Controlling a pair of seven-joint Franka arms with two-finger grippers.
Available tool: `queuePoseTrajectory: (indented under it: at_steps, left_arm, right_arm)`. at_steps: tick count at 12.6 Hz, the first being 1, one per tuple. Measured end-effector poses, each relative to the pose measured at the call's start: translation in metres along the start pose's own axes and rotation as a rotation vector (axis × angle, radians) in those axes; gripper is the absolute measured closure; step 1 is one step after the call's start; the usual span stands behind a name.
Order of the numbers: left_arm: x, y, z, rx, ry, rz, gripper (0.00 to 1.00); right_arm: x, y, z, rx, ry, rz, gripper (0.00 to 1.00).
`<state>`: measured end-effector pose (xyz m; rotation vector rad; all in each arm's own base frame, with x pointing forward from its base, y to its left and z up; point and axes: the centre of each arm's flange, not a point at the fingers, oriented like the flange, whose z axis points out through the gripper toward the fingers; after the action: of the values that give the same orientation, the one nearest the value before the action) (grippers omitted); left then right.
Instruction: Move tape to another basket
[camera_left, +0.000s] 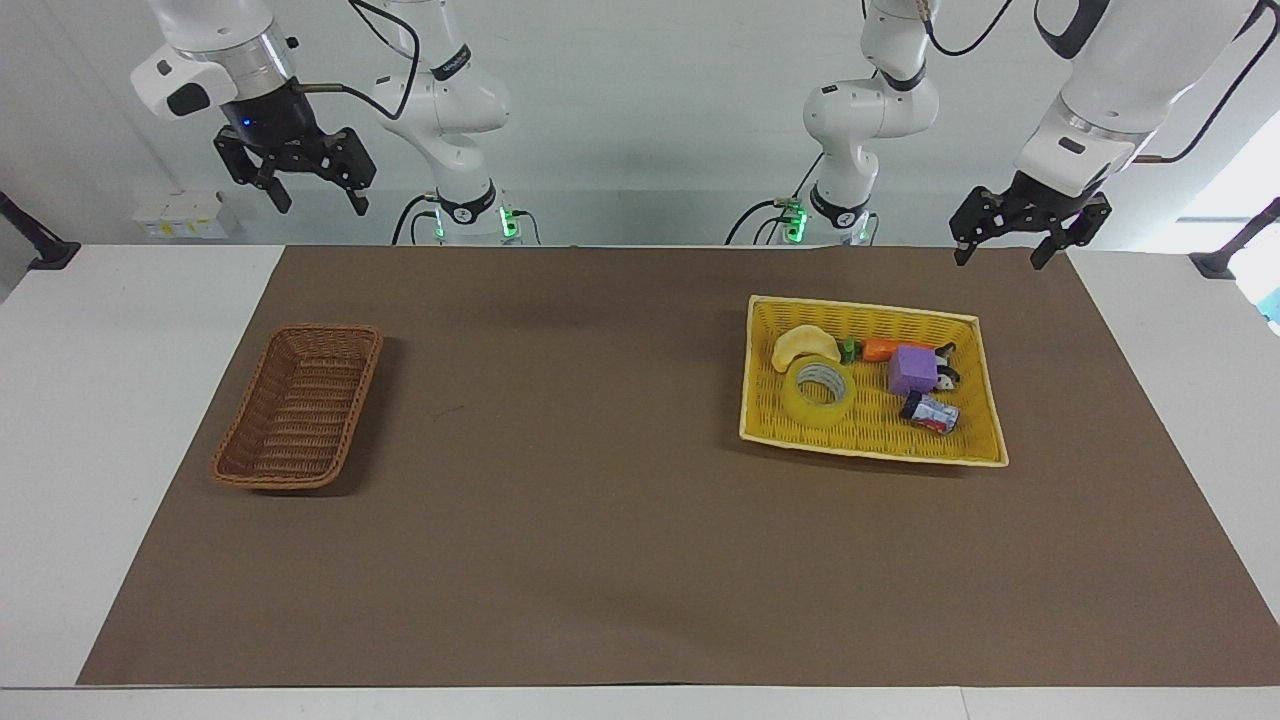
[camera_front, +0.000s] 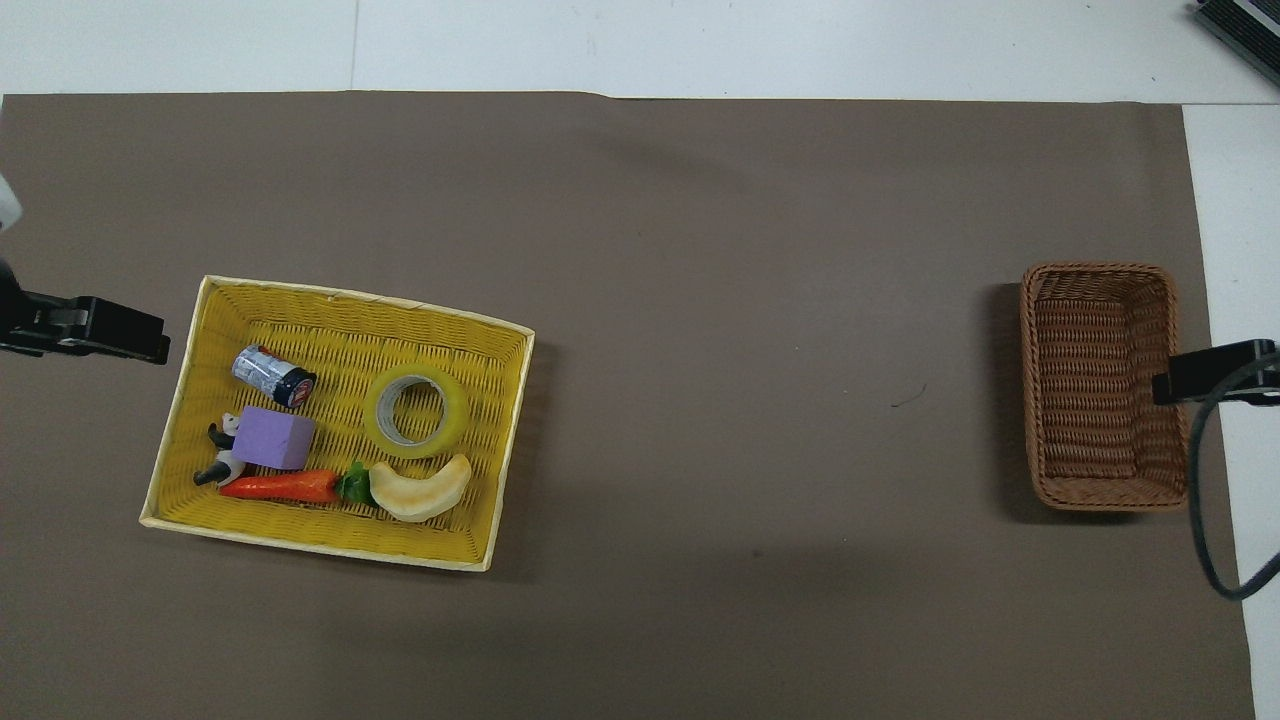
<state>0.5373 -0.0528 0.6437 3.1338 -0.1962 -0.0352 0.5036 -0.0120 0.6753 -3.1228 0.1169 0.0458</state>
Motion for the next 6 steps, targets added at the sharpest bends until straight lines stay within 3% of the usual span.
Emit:
queuePoseTrajectory:
  at_steps: [6]
  left_arm:
    - [-0.0005, -0.0057, -0.0006, 0.000, 0.001, 0.077, 0.00]
  right_arm:
    - [0.0002, 0.0045, 0.0003, 0.000, -0.001, 0.009, 0.00]
